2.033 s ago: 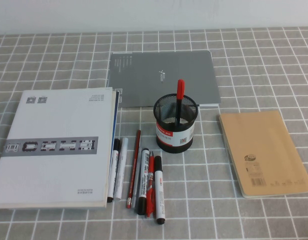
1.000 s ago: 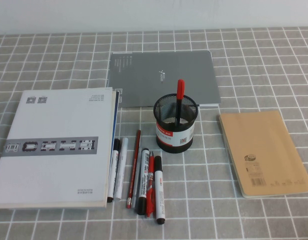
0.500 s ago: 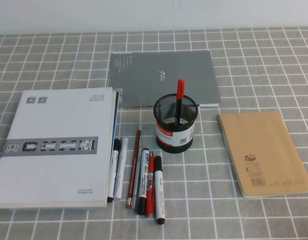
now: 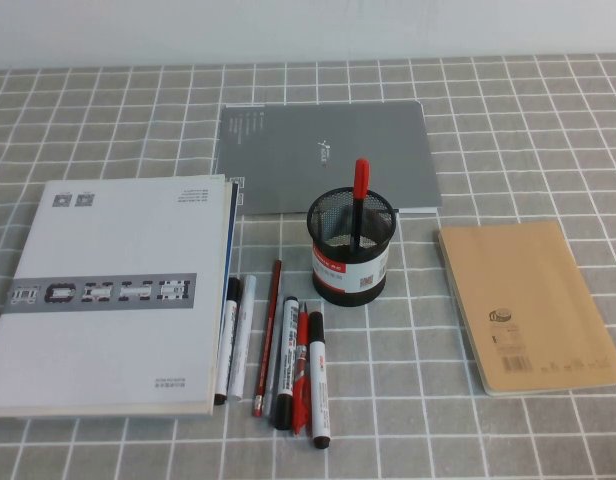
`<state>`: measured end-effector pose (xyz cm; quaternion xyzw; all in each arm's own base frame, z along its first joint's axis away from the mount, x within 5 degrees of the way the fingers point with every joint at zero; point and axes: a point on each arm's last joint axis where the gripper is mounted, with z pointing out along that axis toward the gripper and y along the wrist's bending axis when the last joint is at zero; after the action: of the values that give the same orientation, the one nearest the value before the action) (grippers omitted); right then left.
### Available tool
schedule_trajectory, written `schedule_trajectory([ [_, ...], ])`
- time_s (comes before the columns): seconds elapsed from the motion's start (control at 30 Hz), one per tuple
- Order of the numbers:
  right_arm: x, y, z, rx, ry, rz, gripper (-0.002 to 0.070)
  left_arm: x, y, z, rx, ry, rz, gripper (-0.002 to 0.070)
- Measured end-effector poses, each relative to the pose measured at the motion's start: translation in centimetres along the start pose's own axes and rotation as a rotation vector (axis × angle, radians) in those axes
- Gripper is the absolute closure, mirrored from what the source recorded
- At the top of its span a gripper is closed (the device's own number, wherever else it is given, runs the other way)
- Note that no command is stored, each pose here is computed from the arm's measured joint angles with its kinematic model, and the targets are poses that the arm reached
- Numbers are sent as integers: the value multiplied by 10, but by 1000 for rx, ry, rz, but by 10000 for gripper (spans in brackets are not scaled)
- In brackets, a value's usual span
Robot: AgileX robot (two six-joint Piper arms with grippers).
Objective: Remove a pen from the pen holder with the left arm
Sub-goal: 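Take a marker out of the pen holder and lay it on the table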
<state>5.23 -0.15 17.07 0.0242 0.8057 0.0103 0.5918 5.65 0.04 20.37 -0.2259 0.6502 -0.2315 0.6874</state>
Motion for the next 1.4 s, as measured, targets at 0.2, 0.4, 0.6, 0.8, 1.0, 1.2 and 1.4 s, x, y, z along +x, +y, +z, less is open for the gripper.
schedule_trajectory([
  [0.2,0,0,0,0,0,0,689,2,1,0,-16,26,-2,679],
  [0.4,0,0,0,0,0,0,689,6,4,0,-39,63,-2,679],
  [0.6,0,0,0,0,0,0,689,10,7,-1,-72,115,20,679],
  [0.8,0,0,0,0,0,0,689,11,7,-1,-74,118,22,679],
  [1.0,0,0,0,0,0,0,689,11,7,-1,-76,119,31,679],
  [1.2,0,0,0,0,0,0,689,11,7,-1,-76,119,35,679],
  [1.4,0,0,0,0,0,0,689,11,7,-1,-76,119,36,678],
])
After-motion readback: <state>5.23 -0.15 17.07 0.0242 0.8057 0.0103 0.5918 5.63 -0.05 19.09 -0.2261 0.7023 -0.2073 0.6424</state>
